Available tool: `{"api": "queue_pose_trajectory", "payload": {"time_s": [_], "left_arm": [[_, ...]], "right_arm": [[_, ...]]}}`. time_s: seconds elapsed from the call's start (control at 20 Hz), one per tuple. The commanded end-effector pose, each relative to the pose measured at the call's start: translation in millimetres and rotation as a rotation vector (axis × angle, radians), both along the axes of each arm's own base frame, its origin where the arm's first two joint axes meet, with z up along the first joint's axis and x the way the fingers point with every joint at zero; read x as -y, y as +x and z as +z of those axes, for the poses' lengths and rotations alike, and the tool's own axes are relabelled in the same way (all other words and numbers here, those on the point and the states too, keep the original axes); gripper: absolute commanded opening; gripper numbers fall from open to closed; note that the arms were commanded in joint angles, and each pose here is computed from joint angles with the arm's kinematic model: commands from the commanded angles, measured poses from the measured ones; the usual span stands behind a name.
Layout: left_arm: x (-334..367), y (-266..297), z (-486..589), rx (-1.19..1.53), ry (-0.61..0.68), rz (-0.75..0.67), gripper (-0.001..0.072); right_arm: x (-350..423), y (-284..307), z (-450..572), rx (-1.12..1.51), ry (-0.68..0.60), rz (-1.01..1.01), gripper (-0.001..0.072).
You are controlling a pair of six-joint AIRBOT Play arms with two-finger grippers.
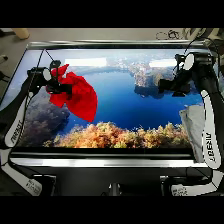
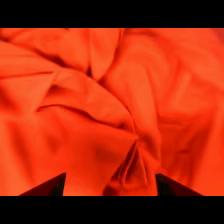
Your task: Fold the shirts.
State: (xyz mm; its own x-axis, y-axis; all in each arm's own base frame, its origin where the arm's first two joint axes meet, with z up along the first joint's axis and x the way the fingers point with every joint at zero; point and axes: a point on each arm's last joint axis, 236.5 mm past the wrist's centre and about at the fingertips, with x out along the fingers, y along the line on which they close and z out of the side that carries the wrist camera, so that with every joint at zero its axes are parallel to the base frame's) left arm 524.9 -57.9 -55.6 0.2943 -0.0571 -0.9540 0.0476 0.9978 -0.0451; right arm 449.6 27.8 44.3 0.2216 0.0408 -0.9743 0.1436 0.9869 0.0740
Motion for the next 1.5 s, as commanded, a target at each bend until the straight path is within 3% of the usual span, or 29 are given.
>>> {"api": "queue_pose_trajectory", "payload": {"time_s": [0.0,0.15,0.2,0.35,0.5,0.65,0.85,1.0,1.15,1.2,1.25,1.3,1.35,1.45], "left_arm": [[11,-3,-39,-0.112,-0.058,-0.008,0.0688],[25,-7,-50,-0.140,-0.109,-0.010,0.0672],[27,-9,-53,-0.154,-0.118,-0.009,0.0603],[28,-19,-58,-0.201,-0.116,-0.016,0.0031],[35,-16,-9,-0.126,-0.109,-0.104,0.0028],[65,-8,140,0.216,-0.119,-0.220,0.0028],[164,-92,310,0.550,-0.297,-0.395,0.0028],[233,-170,276,0.417,-0.372,-0.484,0.0028],[269,-223,142,0.202,-0.273,-0.490,0.0029],[274,-237,94,0.139,-0.269,-0.447,0.0031],[280,-252,58,0.067,-0.292,-0.400,0.0139],[286,-268,33,-0.028,-0.334,-0.355,0.0617],[289,-278,23,-0.106,-0.354,-0.332,0.0720],[274,-271,41,-0.126,-0.319,-0.416,0.0720]], "right_arm": [[-1,0,0,0.000,0.002,0.005,0.0698],[-1,0,0,-0.001,0.002,0.005,0.0698],[-1,-1,0,-0.005,0.002,0.005,0.0698],[-1,-8,-2,-0.036,0.000,0.009,0.0698],[1,-18,1,-0.063,-0.023,0.091,0.0690],[7,-25,36,0.011,-0.054,0.125,0.0690],[13,-55,132,0.246,-0.084,0.124,0.0690],[16,-103,187,0.347,-0.084,0.118,0.0690],[18,-145,201,0.322,-0.078,0.096,0.0689],[18,-151,197,0.292,-0.073,0.093,0.0689],[17,-152,190,0.271,-0.071,0.095,0.0689],[17,-149,180,0.249,-0.071,0.096,0.0689],[17,-145,167,0.223,-0.068,0.093,0.0689],[12,-135,127,0.155,-0.050,0.098,0.0690]]}}
